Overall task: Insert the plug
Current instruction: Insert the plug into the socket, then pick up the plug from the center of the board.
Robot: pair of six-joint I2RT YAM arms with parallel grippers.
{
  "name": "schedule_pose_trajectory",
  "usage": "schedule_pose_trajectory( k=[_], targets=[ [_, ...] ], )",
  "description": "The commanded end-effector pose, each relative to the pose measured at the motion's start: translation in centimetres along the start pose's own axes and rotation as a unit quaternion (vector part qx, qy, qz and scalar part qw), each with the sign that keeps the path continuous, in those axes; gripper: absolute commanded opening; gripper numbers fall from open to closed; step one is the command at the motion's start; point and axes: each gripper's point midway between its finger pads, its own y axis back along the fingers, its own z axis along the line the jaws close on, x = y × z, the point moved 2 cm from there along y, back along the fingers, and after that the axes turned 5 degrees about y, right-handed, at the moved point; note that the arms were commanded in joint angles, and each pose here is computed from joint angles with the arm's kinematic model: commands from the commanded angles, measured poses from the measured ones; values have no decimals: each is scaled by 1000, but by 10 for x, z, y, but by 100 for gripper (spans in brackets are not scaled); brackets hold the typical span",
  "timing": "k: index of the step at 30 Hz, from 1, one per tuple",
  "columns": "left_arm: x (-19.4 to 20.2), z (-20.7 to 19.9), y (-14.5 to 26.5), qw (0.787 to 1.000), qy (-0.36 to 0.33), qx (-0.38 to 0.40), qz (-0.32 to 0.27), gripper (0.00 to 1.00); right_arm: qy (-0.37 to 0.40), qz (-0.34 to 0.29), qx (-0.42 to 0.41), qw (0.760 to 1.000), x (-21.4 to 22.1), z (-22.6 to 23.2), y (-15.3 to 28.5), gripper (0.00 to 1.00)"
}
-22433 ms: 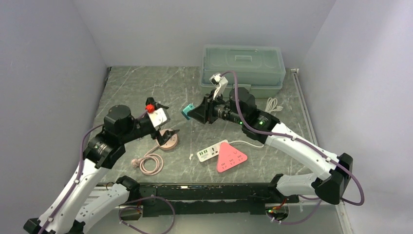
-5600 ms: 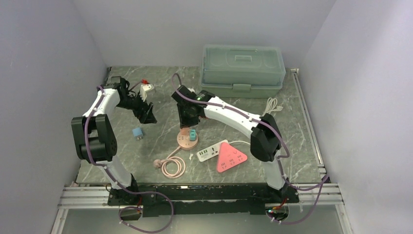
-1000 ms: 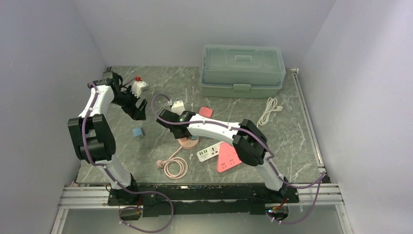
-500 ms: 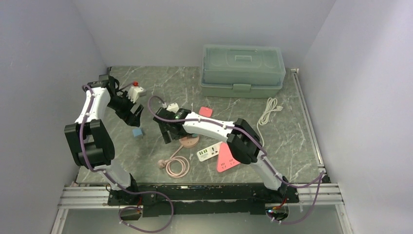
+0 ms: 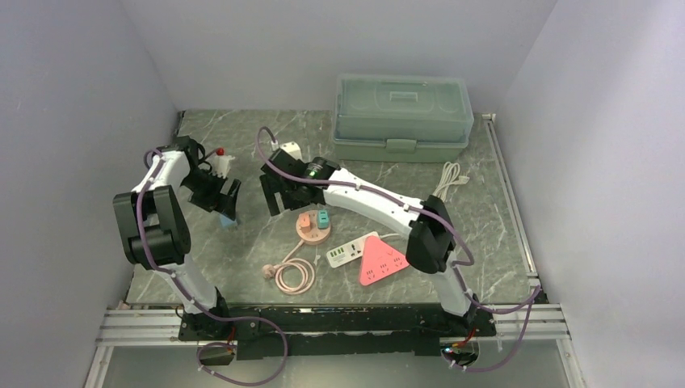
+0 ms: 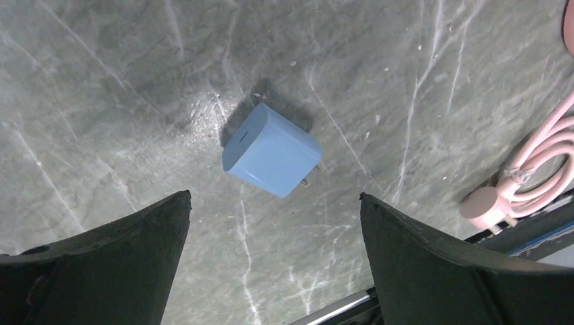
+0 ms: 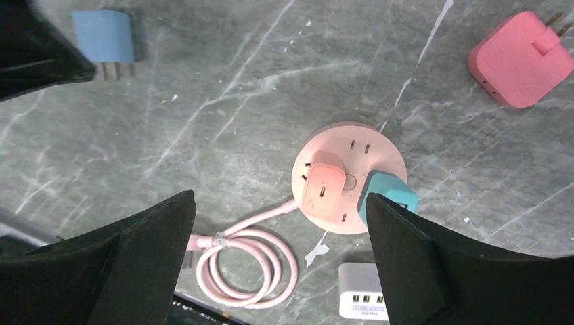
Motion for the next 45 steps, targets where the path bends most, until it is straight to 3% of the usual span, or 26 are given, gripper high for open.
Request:
schedule_pose_trajectory(
  k=[1, 10, 13, 17, 19, 24, 28, 30, 31, 33, 34, 38, 43, 45],
  targets=[
    [-7, 1, -4, 997, 70, -41, -10, 100, 0, -53, -29, 998, -30, 4, 41, 100],
    [-5, 8, -32, 995, 68, -61, 24, 97, -15, -63, -19, 998, -23, -15, 46, 100],
    [-8, 13, -35, 995, 59, -78, 21, 82, -22, -66, -13, 998, -19, -21, 47, 100],
    [-8, 15, -36, 995, 46, -91, 22, 53, -31, -68, -11, 997, -16, -28, 48, 100],
    [-7, 14, -39, 994, 43, -92, 27, 45, -34, -68, -10, 997, -14, -29, 47, 100],
    [-6, 7, -43, 996, 34, -78, 30, 36, -38, -66, -9, 997, -10, -33, 46, 100],
    [-5, -5, -38, 998, 15, -51, 26, 39, -43, -66, -2, 997, -8, -40, 47, 100],
    [-3, -12, -34, 999, 6, -39, 23, 46, -48, -68, -3, 997, -7, -43, 48, 100],
    [-2, -13, -32, 999, 5, -42, 25, 58, -51, -69, -3, 996, -7, -45, 48, 100],
    [1, -9, -29, 997, 3, -68, 33, 96, -54, -68, -2, 996, -5, -48, 48, 100],
    [3, -7, -27, 996, 4, -84, 40, 99, -55, -69, -2, 996, -5, -49, 48, 100],
    [11, 2, -23, 991, 16, -131, 39, 100, -60, -70, -4, 996, -3, -51, 48, 100],
    [11, -4, -29, 992, 25, -119, 29, 99, -62, -74, -2, 995, -3, -54, 51, 100],
    [13, -5, -33, 993, 23, -114, 30, 90, -64, -77, -2, 995, -4, -56, 52, 100]
  ],
)
